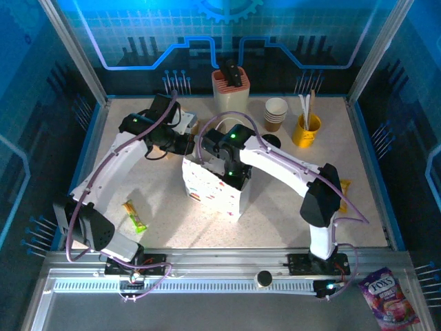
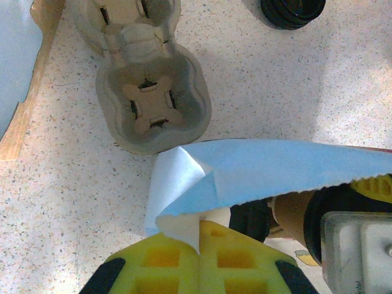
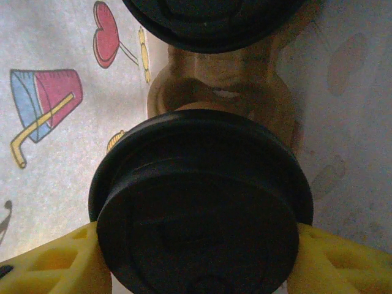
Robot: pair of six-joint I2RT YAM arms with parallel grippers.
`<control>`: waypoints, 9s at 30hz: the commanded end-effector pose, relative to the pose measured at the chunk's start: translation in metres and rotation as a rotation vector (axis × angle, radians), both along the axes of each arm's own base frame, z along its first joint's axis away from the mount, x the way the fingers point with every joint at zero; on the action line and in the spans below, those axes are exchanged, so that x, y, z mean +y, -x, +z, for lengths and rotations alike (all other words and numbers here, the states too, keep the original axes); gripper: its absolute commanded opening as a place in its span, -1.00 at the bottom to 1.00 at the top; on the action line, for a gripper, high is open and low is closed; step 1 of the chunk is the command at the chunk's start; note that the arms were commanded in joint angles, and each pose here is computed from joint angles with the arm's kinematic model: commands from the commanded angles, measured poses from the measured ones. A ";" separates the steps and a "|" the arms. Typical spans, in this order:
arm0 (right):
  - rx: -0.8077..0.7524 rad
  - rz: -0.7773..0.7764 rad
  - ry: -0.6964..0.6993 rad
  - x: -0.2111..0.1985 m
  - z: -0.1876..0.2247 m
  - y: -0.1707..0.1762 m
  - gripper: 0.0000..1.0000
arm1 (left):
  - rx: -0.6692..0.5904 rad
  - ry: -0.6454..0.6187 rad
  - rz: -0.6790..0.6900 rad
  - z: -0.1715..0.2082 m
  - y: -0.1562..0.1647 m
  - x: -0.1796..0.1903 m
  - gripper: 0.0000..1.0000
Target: Pack the takeout coffee
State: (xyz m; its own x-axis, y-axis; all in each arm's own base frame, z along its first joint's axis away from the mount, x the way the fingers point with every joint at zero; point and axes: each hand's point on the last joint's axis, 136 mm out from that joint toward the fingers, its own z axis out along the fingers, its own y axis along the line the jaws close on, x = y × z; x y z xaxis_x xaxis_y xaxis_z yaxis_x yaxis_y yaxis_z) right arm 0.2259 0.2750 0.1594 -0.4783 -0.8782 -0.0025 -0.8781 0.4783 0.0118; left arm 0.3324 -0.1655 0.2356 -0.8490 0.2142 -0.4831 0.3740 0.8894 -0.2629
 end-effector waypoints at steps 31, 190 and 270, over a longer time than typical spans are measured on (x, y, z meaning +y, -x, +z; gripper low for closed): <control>0.027 -0.009 0.033 -0.003 -0.005 0.003 -0.12 | 0.011 -0.008 -0.010 -0.005 0.005 0.003 -1.00; 0.020 -0.030 0.101 -0.019 -0.045 -0.009 -0.16 | 0.026 -0.007 -0.016 -0.010 0.006 0.002 -1.00; 0.060 -0.063 0.165 -0.032 -0.091 -0.014 -0.16 | 0.031 -0.001 -0.019 -0.011 0.008 0.001 -1.00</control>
